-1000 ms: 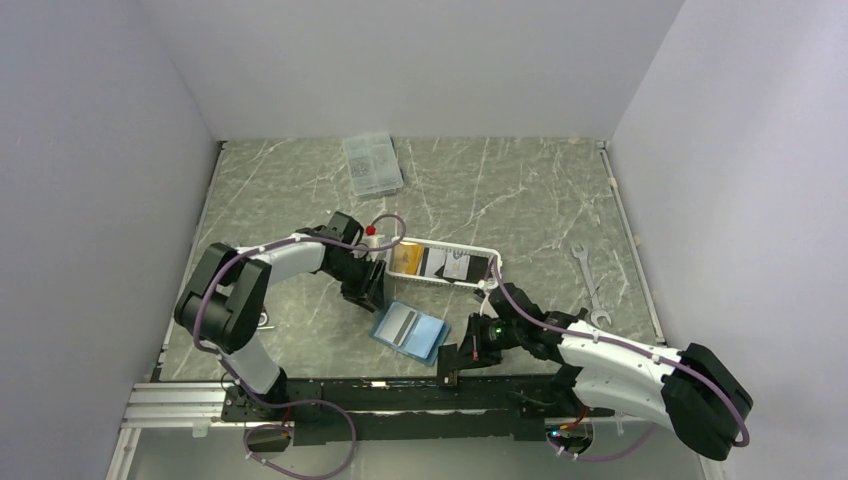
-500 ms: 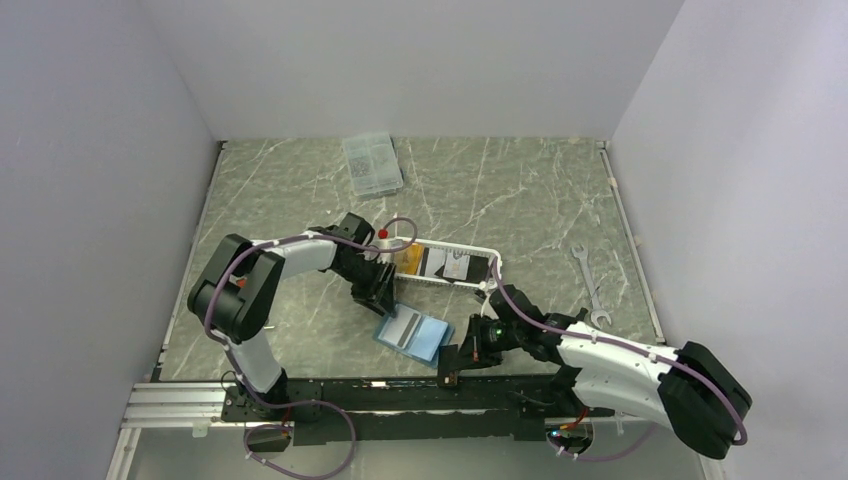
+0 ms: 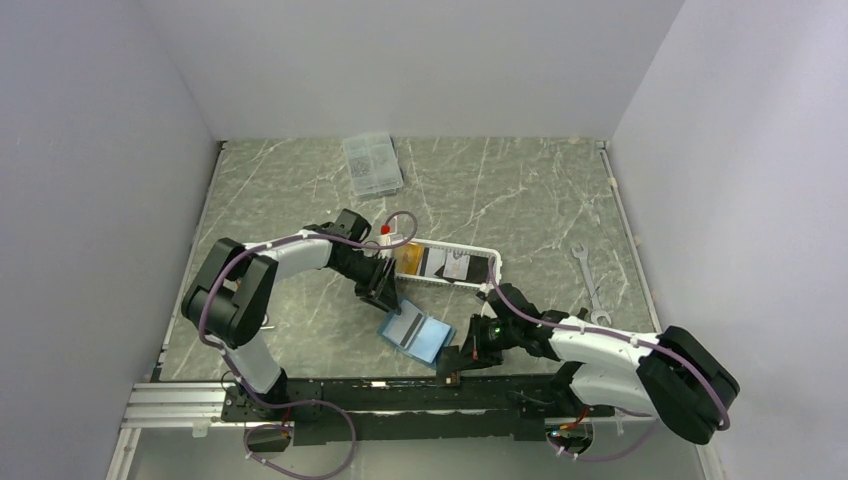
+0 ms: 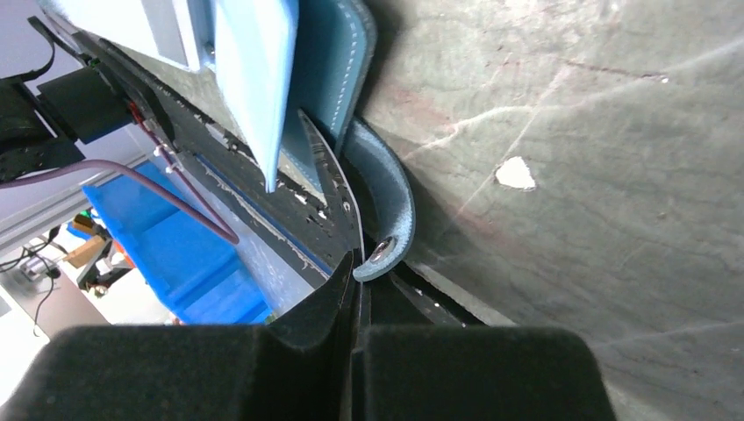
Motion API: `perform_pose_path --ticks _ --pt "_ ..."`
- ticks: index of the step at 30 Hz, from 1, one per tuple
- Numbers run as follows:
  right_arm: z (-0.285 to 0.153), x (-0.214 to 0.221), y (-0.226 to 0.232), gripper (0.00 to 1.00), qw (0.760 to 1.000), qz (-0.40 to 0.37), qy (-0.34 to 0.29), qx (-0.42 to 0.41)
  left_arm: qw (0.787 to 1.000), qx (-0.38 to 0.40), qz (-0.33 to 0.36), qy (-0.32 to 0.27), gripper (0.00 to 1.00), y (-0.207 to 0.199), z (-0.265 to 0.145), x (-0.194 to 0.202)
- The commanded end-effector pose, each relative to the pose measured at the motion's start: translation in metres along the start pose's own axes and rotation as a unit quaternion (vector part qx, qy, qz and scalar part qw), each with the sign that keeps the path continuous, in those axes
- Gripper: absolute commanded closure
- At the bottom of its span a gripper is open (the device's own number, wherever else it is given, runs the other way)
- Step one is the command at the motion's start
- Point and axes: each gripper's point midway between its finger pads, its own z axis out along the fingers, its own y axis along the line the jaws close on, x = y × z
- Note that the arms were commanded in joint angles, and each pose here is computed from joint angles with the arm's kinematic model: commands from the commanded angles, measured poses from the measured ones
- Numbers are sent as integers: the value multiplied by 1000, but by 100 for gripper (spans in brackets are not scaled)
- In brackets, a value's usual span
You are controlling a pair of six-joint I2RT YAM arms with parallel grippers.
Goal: Put the credit cards into the card holder
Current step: Turn over the card slot in the card holder.
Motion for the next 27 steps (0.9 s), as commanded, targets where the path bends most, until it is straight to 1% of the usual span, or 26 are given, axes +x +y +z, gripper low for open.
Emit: perform_pose_path --ticks 1,5,9,11,17,20,23,24,27 --pt "6 -6 -15 100 999 3 -15 29 998 65 23 -1 57 -28 -3 -3" --pt "5 -7 -16 100 999 4 -19 31 999 47 18 4 58 -18 0 -1" --pt "4 -7 -15 100 999 4 -21 28 1000 3 5 11 63 1 6 1" --pt "4 -7 -15 100 999 5 -23 25 1000 -6 1 18 65 6 9 2" --pt "4 -6 -15 100 999 6 -28 21 999 -4 11 33 67 2 18 6" --pt "4 -6 -16 100 999 6 -29 20 999 -4 10 37 74 3 20 7" --pt "2 -7 -15 100 999 4 -31 22 999 -6 7 41 86 5 20 8" --pt "1 -7 -14 100 999 2 -32 22 999 -6 7 41 89 6 20 9" --pt "-8 -10 -5 100 999 -11 -41 10 999 -11 3 35 92 9 17 8"
